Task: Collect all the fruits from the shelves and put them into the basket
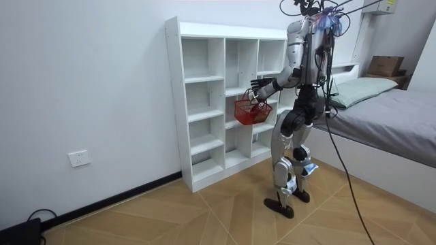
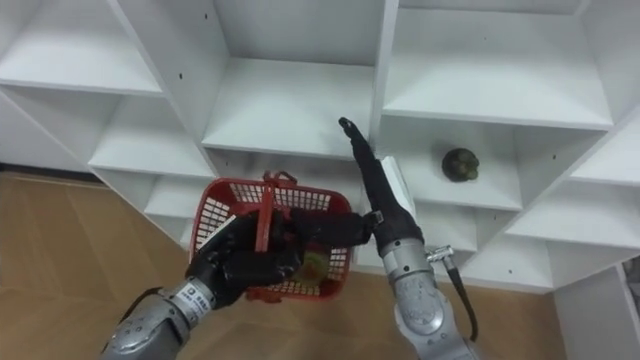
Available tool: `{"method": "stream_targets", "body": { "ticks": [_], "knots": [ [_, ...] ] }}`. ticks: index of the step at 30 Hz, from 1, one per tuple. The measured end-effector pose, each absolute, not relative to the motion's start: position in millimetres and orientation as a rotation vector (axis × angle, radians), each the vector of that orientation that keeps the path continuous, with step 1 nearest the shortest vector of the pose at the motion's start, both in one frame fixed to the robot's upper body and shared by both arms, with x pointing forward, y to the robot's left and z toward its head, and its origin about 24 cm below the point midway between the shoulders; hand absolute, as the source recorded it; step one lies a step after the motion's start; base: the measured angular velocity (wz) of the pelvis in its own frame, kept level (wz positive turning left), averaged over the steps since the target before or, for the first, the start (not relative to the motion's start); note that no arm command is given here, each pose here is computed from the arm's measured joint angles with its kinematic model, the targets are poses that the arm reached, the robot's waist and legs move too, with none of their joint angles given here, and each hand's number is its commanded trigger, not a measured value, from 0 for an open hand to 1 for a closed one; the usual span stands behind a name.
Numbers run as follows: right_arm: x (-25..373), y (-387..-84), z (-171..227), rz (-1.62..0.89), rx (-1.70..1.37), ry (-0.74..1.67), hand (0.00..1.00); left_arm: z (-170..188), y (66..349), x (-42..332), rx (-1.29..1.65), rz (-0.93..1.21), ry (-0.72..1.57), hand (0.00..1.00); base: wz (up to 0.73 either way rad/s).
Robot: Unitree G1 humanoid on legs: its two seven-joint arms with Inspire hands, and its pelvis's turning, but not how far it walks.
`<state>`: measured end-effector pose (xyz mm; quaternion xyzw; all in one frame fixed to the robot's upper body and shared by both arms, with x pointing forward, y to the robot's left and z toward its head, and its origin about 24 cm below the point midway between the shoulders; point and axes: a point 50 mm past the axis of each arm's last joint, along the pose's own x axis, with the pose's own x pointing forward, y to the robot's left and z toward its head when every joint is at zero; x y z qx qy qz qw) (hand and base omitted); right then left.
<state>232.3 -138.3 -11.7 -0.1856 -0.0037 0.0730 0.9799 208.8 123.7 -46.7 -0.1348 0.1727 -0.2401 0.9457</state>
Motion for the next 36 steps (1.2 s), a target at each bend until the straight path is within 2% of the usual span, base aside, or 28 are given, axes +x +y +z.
{"method": "stream_targets", "body": {
  "ticks": [15,36],
  "knots": [
    [203.4,-183.1,-35.6,-0.169,-0.347,0.123,0.00,-36.9,142.6,211.8,-0.256,-0.348,0.270,1.00,-0.07],
    [188.7,-203.8,-48.8,-0.419,-0.375,0.179,0.00,-48.5,148.4,198.7,-0.266,-0.257,0.324,1.00,-0.03]
  ]
}}
